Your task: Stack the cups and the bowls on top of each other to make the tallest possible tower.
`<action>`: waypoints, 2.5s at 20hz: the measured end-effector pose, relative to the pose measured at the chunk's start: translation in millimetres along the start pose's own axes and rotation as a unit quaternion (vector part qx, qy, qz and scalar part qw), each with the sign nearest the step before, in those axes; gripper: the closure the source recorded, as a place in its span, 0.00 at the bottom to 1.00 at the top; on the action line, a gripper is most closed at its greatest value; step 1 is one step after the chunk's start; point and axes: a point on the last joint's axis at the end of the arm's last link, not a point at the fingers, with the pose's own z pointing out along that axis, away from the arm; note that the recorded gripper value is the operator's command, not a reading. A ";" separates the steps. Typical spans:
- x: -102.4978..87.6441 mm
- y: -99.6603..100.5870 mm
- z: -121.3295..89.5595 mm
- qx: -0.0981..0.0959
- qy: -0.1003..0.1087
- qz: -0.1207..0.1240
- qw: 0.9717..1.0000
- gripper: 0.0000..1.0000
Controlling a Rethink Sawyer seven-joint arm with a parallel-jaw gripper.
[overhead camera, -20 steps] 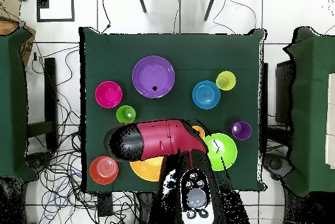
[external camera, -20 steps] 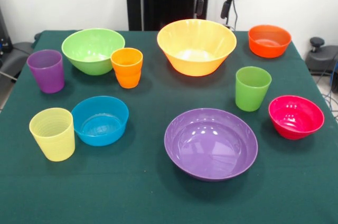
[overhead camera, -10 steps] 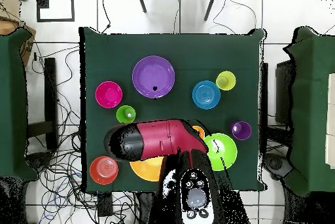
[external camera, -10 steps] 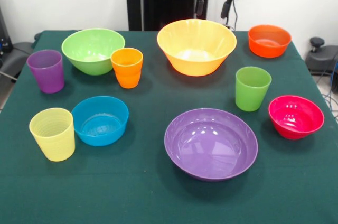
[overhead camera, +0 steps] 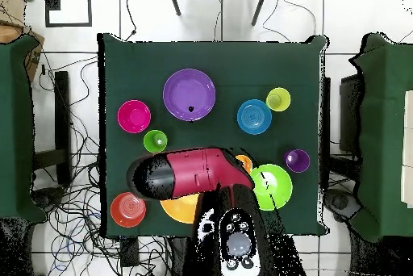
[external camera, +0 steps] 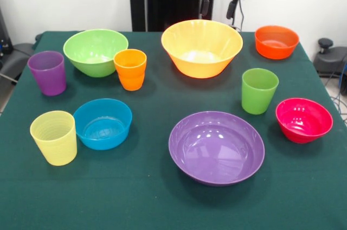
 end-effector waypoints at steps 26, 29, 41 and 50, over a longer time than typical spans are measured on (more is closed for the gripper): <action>34.2 6.5 102.0 0.010 0.004 -0.018 1.000 0.00; 40.8 3.2 111.7 0.015 0.014 -0.017 1.000 0.00; 43.2 -8.9 103.0 0.028 0.032 -0.008 0.999 0.00; 40.9 -15.2 95.9 0.033 0.035 -0.003 0.999 0.00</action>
